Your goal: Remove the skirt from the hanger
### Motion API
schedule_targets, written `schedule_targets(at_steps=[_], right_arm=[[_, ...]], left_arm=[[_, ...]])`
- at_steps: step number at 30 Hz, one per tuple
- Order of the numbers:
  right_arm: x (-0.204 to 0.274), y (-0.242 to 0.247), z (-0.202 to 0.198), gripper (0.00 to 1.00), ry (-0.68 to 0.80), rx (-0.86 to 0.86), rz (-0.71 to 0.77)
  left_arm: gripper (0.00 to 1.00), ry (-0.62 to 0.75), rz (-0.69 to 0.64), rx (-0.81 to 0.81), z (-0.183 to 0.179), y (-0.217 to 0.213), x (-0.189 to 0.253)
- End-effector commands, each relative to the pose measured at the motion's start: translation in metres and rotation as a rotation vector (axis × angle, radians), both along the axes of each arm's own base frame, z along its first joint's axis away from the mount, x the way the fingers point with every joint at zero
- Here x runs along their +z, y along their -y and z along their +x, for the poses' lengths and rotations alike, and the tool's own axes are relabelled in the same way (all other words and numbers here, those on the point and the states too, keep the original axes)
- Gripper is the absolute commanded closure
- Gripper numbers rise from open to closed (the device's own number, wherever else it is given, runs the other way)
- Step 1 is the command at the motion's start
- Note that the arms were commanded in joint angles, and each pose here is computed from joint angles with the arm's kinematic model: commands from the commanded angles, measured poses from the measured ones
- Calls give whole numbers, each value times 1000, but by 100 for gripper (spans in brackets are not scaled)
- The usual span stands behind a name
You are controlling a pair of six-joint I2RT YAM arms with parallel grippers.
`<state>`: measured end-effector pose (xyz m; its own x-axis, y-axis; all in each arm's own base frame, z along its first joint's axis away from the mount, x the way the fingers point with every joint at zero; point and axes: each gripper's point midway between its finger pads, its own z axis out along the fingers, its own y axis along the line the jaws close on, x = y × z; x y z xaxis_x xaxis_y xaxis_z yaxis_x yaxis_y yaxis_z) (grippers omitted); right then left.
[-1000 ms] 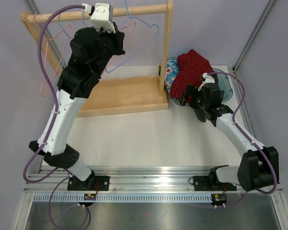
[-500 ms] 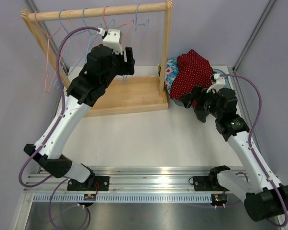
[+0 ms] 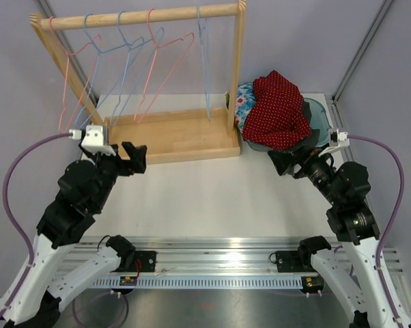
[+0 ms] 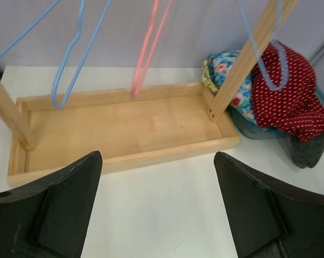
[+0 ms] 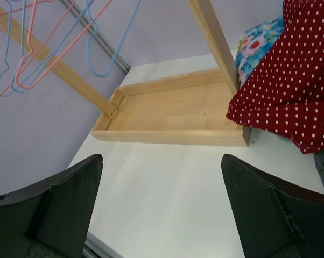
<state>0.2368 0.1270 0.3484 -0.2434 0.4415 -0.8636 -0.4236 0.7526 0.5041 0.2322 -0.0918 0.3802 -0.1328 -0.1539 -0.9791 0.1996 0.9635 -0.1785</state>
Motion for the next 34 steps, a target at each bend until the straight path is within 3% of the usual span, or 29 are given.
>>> schedule_targets(at_steps=[1,10,15,30,32,34], right_arm=[[-21,4,-16,1,-58,-8,8],[-21,38,-42,1,44,-147,-65],[-29,47,-47,0,-16,-183,-105],[-29,24,-55,0,22,-49,-73],[-31,21,-56,0,31,-27,-87],[-31,23,-57,0,33,-36,-89]], left_arm=[[11,1,-52,100,-18,-29,-24],[10,43,-107,322,-42,-84,-102],[10,95,-162,332,-47,-90,-99],[11,-4,-24,313,-28,-74,-116],[1,-25,-7,332,-25,-76,-119],[1,-40,12,340,-23,-75,-120]])
